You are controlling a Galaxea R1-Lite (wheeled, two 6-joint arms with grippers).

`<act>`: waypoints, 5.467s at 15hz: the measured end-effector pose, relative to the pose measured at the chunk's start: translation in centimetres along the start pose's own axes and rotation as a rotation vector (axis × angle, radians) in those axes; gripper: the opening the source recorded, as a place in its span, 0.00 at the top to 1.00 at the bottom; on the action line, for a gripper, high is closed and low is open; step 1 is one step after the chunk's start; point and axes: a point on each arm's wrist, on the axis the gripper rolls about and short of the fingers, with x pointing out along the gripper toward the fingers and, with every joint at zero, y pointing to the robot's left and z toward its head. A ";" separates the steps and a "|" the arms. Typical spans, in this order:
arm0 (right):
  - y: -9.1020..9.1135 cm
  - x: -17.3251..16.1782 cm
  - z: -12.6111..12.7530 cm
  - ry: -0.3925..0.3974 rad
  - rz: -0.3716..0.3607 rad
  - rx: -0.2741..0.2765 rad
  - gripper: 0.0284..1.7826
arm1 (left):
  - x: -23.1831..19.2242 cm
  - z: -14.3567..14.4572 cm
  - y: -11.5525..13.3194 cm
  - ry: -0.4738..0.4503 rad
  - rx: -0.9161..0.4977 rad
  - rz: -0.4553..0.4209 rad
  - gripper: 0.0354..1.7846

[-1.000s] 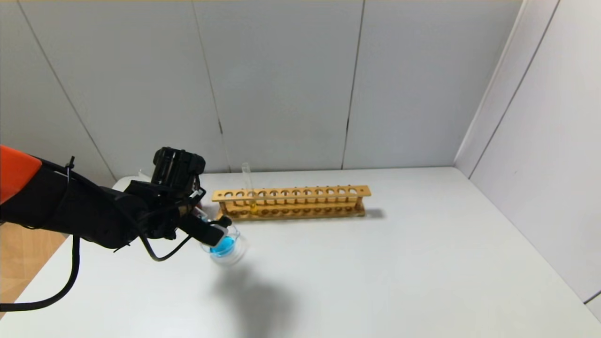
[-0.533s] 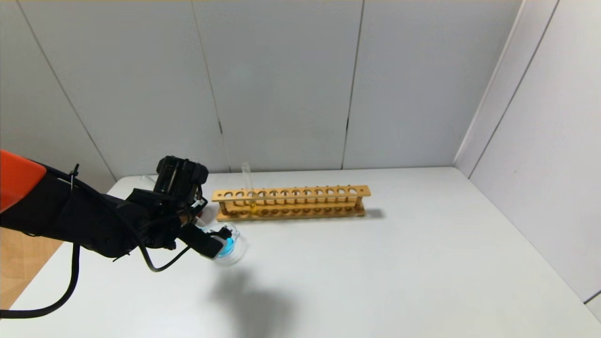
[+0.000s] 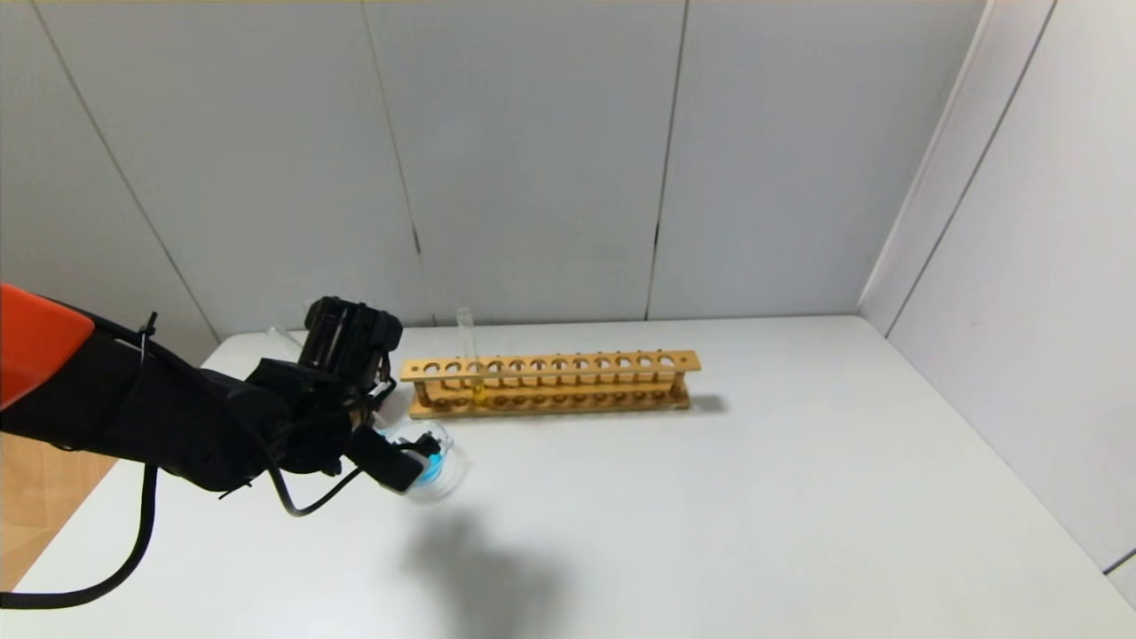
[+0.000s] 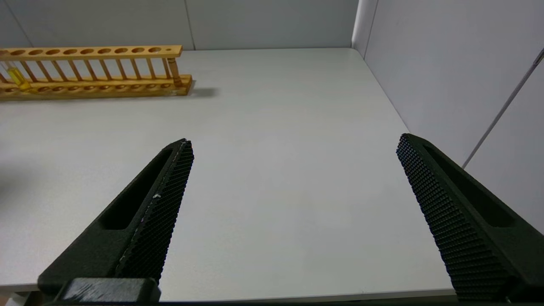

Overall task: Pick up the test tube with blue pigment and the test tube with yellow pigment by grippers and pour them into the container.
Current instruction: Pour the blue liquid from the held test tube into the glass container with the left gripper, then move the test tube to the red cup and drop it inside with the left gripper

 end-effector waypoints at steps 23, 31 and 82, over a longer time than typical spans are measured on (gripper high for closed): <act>0.0 0.0 0.0 0.000 0.000 0.000 0.02 | -2.5 -1.0 -0.1 0.085 0.110 0.015 0.84; 0.0 0.0 0.0 0.000 0.000 0.000 0.02 | -2.1 -0.4 1.2 0.110 0.116 0.020 0.84; 0.0 0.0 0.0 0.000 0.000 0.000 0.02 | -7.1 -10.3 1.2 -0.476 -2.108 0.309 0.84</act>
